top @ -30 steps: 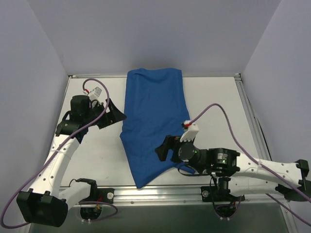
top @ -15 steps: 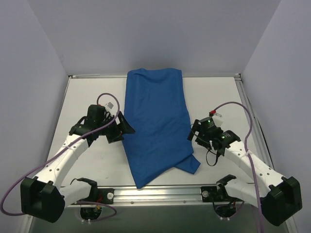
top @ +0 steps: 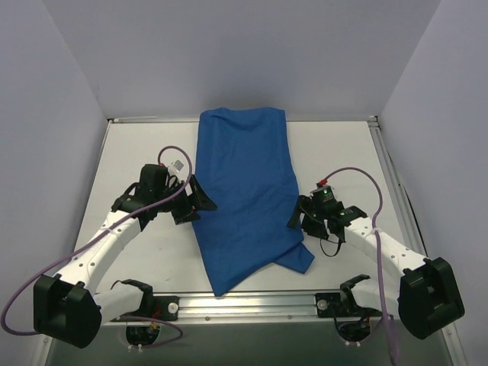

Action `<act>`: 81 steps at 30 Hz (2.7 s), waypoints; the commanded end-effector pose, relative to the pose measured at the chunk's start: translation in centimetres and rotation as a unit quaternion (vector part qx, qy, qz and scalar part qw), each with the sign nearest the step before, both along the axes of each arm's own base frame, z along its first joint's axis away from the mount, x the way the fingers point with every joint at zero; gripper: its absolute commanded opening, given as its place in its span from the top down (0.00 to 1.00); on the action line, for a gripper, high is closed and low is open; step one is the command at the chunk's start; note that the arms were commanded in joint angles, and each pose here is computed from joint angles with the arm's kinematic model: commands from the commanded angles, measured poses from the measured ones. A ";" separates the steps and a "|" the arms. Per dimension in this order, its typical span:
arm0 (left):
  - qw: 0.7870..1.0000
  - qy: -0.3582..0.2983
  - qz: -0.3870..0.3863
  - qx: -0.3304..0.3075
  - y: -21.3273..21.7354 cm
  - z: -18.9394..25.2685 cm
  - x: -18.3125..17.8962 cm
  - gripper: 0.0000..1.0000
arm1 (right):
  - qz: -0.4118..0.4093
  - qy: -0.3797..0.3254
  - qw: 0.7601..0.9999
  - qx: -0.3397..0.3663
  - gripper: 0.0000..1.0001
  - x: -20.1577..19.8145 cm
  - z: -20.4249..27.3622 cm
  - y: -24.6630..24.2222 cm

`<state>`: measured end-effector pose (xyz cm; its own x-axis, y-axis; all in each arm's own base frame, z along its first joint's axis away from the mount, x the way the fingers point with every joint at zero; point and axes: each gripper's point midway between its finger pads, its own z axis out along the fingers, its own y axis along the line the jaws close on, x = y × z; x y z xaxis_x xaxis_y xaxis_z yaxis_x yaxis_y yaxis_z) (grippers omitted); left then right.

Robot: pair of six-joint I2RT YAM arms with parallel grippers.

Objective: Open and lay out the surgical kit
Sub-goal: Open the surgical kit at the center of the board.

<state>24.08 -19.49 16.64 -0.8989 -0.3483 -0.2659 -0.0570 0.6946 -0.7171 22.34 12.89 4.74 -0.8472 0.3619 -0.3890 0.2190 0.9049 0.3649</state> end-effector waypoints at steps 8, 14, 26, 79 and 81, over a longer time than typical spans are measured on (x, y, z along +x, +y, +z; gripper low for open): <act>0.998 -0.061 -0.024 -0.027 -1.1 3.7 1.2 0.13 | 0.053 0.028 0.997 0.040 0.49 -1.2 -1.5 2.1; 0.995 -0.084 -0.044 0.001 -0.7 4.4 1.3 0.17 | 0.097 0.013 0.993 0.073 0.85 -1.0 0.8 4.9; 0.982 -0.166 -0.084 0.009 -3.3 6.8 1.4 0.19 | 0.117 -0.063 0.975 0.178 1.00 5.2 10.9 11.4; 0.974 -0.126 -0.074 0.171 -8.4 -3.6 3.7 0.02 | 0.131 -0.070 0.983 0.111 0.44 4.0 10.7 5.1; 0.975 -0.119 -0.083 0.166 -9.0 -4.2 3.8 0.00 | 0.131 -0.069 0.983 0.107 0.45 3.3 10.5 5.1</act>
